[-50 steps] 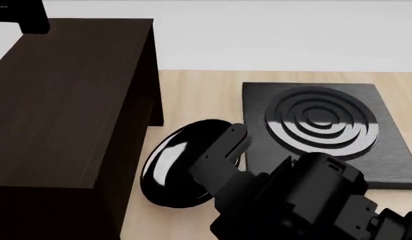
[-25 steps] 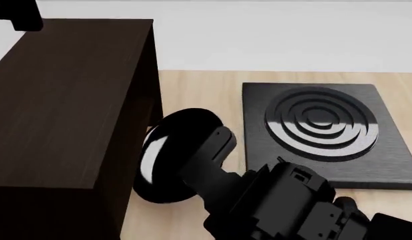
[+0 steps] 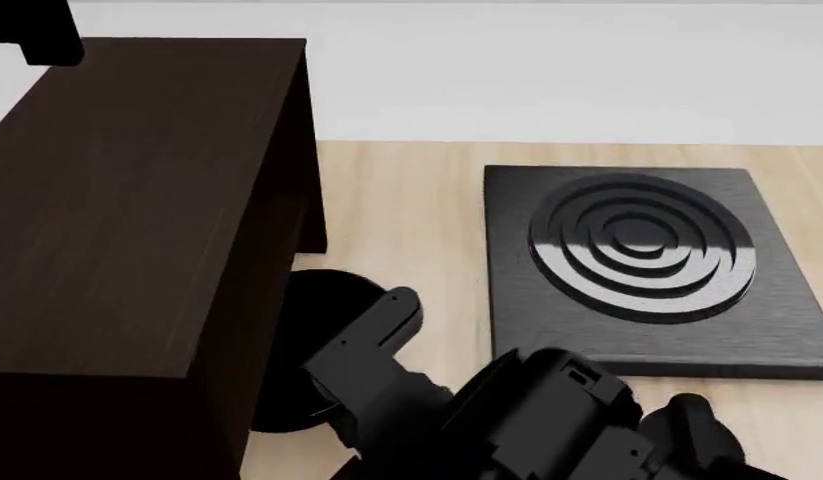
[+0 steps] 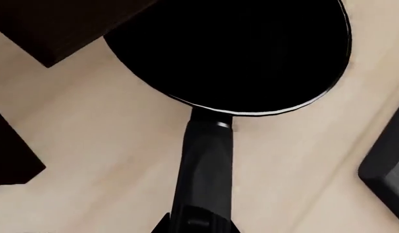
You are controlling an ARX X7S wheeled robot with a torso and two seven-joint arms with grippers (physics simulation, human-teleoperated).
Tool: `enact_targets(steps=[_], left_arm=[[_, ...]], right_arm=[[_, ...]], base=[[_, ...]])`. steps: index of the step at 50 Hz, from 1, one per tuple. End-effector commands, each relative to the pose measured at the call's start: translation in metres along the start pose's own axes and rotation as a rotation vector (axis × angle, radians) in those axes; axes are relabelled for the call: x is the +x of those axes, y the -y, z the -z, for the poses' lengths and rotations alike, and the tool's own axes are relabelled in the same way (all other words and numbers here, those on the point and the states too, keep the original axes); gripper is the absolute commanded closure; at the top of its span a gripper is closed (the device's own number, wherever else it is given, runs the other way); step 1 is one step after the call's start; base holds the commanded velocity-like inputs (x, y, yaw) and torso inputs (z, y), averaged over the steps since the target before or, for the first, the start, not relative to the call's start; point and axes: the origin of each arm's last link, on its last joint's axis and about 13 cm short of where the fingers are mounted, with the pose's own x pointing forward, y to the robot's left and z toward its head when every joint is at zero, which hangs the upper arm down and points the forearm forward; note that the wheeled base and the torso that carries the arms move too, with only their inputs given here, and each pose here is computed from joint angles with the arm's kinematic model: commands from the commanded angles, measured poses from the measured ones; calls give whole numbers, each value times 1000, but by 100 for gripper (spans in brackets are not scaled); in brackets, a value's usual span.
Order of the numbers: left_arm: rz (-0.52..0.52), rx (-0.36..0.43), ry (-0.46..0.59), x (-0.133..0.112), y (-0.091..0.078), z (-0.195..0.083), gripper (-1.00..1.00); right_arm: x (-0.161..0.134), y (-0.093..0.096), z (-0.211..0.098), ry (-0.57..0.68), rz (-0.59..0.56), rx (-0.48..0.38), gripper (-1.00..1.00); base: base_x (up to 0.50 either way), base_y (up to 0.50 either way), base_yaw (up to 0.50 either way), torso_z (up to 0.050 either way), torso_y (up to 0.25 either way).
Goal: Put the frying pan under the cabinet shelf.
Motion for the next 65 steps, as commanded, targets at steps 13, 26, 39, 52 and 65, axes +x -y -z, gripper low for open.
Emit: enact_targets(steps=[13,26,39,52,65], left_arm=[[-5,-1,-4,-2,-1,4,-100],[-12,6,0,-2,-3,3,-100],[-27,5,-2,-2,-8,3,-100],[-37,7,-5,-3,-11,5,-100],[-36,5,-8,-4,-11,7,-100]], right_arm=[[17,-18,-16,45,-329,44,100],[40,6,-49,65,-288,-63,100],[47,17,-54,72,-301,-121,100],[51,24,-49,83,-277,-120,100],[18,19,-56,96,-228,-123,-100]], base=[[0,1,2,0,0],[0,1,3,0,0],[0,1,2,0,0],[0,1,2,0,0],[0,0,0,0,0]])
